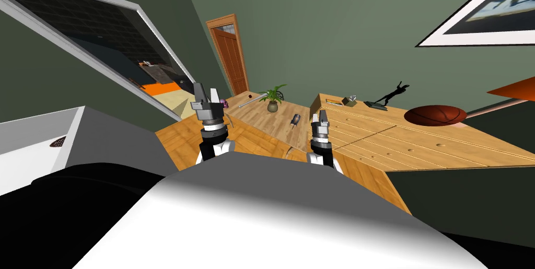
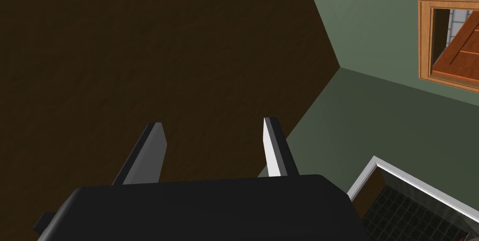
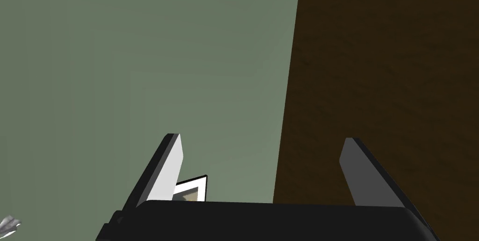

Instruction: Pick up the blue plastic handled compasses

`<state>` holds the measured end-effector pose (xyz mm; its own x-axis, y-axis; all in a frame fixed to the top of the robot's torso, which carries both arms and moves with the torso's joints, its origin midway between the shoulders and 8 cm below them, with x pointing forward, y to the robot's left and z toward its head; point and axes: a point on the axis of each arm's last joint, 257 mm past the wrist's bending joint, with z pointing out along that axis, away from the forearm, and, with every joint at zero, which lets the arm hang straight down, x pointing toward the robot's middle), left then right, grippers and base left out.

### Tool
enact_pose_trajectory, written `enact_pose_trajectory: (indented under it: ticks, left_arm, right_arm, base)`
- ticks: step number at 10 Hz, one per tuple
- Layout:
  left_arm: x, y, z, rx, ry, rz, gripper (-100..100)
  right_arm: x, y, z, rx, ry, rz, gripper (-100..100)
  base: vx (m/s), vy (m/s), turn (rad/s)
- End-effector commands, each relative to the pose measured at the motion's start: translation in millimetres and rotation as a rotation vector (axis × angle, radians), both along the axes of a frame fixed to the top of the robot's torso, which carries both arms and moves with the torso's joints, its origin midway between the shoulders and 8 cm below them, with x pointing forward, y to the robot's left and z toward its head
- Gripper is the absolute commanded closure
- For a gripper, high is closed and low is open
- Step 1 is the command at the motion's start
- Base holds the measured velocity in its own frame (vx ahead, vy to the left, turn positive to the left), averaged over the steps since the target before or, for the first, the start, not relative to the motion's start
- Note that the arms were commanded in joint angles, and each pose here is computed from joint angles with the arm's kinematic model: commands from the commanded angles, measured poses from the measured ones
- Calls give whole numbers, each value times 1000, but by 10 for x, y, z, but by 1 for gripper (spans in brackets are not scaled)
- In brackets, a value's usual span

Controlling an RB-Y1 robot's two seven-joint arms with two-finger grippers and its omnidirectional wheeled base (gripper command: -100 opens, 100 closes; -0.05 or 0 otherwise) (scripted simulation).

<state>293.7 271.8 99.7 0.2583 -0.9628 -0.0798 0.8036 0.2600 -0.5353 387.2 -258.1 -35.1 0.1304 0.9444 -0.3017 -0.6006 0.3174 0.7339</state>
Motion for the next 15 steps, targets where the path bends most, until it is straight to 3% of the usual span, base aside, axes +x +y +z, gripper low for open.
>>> enact_pose_trajectory:
  ticks: [1,6,13,15]
  left_arm:
    - [0,0,0,0,0,0,0]
    - [0,0,0,0,0,0,0]
    - [0,0,0,0,0,0,0]
    - [0,0,0,0,0,0,0]
  right_arm:
    - [126,-12,-144,-62,31,-27,-100]
    - [372,-116,-590,-171,119,-78,-100]
    - [761,-383,-1176,-401,231,-179,-100]
    - [769,-436,-1343,-402,267,-183,-100]
  base:
    - [9,63,-16]
    - [8,54,-14]
    - [11,63,-11]
    - [11,39,-5]
